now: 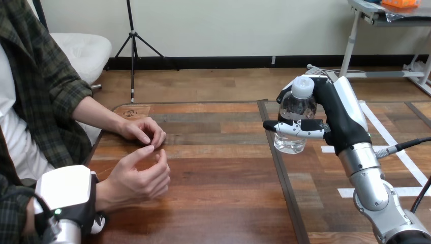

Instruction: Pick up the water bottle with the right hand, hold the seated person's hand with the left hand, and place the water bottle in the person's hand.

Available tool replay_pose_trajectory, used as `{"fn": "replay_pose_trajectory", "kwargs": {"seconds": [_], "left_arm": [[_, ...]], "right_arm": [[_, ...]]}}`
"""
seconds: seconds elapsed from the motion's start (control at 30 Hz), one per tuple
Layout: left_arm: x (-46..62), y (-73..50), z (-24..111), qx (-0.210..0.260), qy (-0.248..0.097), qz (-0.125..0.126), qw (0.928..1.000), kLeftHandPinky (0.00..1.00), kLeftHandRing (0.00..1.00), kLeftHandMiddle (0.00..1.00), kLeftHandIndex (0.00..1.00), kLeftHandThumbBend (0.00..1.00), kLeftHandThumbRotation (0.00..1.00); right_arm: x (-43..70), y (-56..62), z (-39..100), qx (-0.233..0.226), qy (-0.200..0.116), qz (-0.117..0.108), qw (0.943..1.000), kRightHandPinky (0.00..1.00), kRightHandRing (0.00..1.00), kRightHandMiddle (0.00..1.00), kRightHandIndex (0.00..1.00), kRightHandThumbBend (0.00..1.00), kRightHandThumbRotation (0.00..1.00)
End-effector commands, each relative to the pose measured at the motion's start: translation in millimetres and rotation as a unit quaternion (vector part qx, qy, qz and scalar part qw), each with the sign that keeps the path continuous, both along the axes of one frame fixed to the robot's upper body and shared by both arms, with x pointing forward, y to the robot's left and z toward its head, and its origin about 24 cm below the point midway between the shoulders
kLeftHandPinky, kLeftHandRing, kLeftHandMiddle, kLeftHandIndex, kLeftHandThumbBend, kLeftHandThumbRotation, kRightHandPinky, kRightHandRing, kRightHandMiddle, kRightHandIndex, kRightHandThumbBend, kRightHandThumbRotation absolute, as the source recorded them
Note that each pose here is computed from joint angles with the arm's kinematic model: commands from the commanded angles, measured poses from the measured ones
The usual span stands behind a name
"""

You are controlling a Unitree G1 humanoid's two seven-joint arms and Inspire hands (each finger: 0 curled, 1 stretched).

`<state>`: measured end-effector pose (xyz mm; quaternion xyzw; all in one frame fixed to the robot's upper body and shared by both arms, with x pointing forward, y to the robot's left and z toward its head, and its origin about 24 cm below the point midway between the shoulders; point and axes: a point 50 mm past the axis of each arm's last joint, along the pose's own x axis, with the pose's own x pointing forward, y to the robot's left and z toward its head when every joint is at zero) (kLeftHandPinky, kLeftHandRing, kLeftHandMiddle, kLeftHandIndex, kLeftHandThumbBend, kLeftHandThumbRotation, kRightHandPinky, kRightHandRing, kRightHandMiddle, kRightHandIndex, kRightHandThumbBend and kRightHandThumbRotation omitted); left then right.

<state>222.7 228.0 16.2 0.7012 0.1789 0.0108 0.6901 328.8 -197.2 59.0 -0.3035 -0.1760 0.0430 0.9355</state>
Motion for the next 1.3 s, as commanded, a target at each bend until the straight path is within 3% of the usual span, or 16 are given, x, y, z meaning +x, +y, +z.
{"fn": "replay_pose_trajectory", "kwargs": {"seconds": [0.0,0.27,0.4,0.7,1.27], "left_arm": [[-7.0,4.7,-11.4,-0.012,0.001,0.001,0.9999,0.51,0.53,0.56,0.58,0.83,0.0],[-8.4,2.8,-11.5,-0.044,-0.069,-0.014,0.9966,0.49,0.51,0.54,0.55,0.84,0.0],[-10.0,1.3,-12.6,-0.074,-0.116,-0.023,0.9902,0.47,0.49,0.52,0.54,0.85,0.0],[-11.7,-1.8,-15.5,-0.114,-0.185,-0.035,0.9755,0.44,0.46,0.49,0.51,0.85,0.0],[-13.0,-9.5,-16.0,-0.151,-0.242,-0.066,0.9561,0.4,0.42,0.46,0.49,0.84,0.0]], "right_arm": [[9.1,2.6,30.9,0.021,-0.069,0.006,0.9974,0.39,0.41,0.45,0.42,0.75,0.0],[9.4,2.6,30.5,0.024,-0.066,0.005,0.9975,0.38,0.41,0.45,0.42,0.75,0.0],[9.5,2.5,30.1,0.027,-0.064,0.004,0.9976,0.38,0.41,0.45,0.42,0.74,0.0],[9.7,2.4,29.9,0.03,-0.062,0.006,0.9976,0.38,0.42,0.46,0.42,0.74,0.0],[9.9,2.1,29.4,0.027,-0.062,0.004,0.9977,0.39,0.42,0.46,0.43,0.74,0.0]]}}
